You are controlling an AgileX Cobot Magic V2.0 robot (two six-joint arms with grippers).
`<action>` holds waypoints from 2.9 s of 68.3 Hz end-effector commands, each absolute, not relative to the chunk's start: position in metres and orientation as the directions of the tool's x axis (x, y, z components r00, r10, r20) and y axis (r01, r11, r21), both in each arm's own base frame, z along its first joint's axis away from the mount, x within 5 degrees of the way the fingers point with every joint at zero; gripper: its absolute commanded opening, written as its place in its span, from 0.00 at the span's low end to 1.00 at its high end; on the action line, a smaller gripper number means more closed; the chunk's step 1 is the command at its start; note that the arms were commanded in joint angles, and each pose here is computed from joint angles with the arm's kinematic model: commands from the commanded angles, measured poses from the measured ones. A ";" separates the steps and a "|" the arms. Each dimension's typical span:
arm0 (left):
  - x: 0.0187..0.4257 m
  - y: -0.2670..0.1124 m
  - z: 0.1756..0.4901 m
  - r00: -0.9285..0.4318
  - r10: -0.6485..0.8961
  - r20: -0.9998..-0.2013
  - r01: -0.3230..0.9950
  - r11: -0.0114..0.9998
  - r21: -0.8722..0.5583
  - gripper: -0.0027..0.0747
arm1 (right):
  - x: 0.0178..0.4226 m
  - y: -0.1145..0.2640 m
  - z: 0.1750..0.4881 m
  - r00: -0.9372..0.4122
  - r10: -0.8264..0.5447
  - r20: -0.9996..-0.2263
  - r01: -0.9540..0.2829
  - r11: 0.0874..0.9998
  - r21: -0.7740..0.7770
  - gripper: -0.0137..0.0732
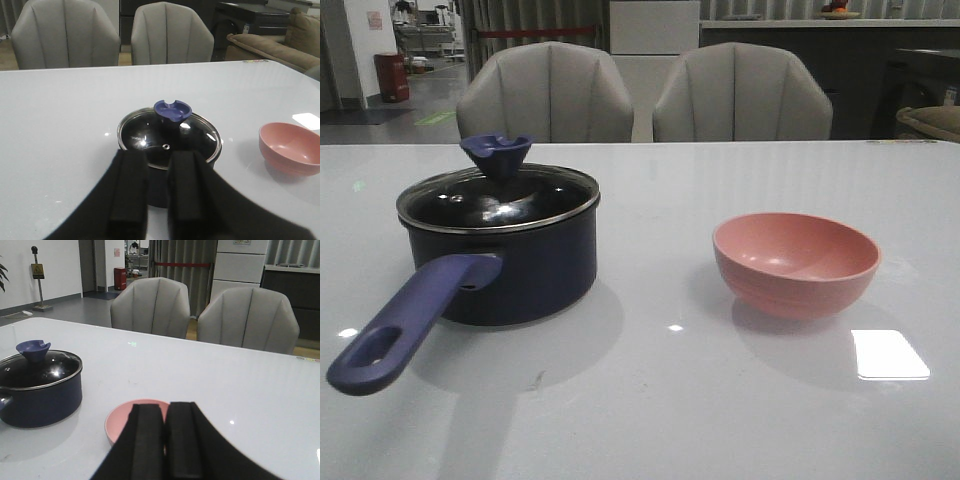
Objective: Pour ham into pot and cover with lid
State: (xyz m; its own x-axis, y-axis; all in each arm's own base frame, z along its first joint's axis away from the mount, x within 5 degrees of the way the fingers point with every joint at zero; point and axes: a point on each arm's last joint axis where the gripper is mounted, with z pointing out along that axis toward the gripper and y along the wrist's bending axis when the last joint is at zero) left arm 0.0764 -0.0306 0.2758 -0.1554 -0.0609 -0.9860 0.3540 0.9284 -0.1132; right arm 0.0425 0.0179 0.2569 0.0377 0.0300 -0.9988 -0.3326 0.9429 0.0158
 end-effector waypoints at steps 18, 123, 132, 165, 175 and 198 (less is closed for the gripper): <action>0.077 -0.030 0.292 -0.056 -0.111 -0.992 0.355 0.927 -0.124 0.20 | 0.042 0.016 0.270 0.116 0.046 -0.992 -0.314 0.949 0.008 0.33; 0.055 0.001 0.206 0.086 -0.046 -0.995 -0.023 0.999 -0.048 0.20 | 0.042 0.016 0.270 0.114 0.046 -0.992 -0.315 0.949 0.007 0.33; 0.055 0.001 0.206 0.086 -0.046 -0.995 -0.023 0.999 -0.048 0.20 | 0.042 0.016 0.270 0.114 0.046 -0.992 -0.315 0.949 0.007 0.33; 0.055 0.001 0.206 0.086 -0.046 -0.995 -0.023 0.999 -0.048 0.20 | 0.042 0.016 0.270 0.114 0.046 -0.992 -0.315 0.949 0.007 0.33; 0.055 0.001 0.206 0.086 -0.046 -0.995 -0.023 0.999 -0.048 0.20 | 0.042 0.016 0.269 0.119 0.032 -0.992 -0.307 0.952 -0.006 0.33; 0.055 0.001 0.206 0.086 -0.046 -0.995 -0.023 0.999 -0.048 0.20 | 0.053 0.002 0.236 0.140 0.001 -0.990 -0.035 0.999 -0.004 0.33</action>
State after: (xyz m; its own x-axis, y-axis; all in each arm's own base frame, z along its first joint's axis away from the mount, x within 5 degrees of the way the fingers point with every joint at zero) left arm 0.0564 0.0012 0.2038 0.0011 -0.0314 -0.9995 -0.0223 0.9993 -0.0314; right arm 0.0527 0.0066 0.2282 0.0263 0.0011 -0.9997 -0.1114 0.9938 -0.0019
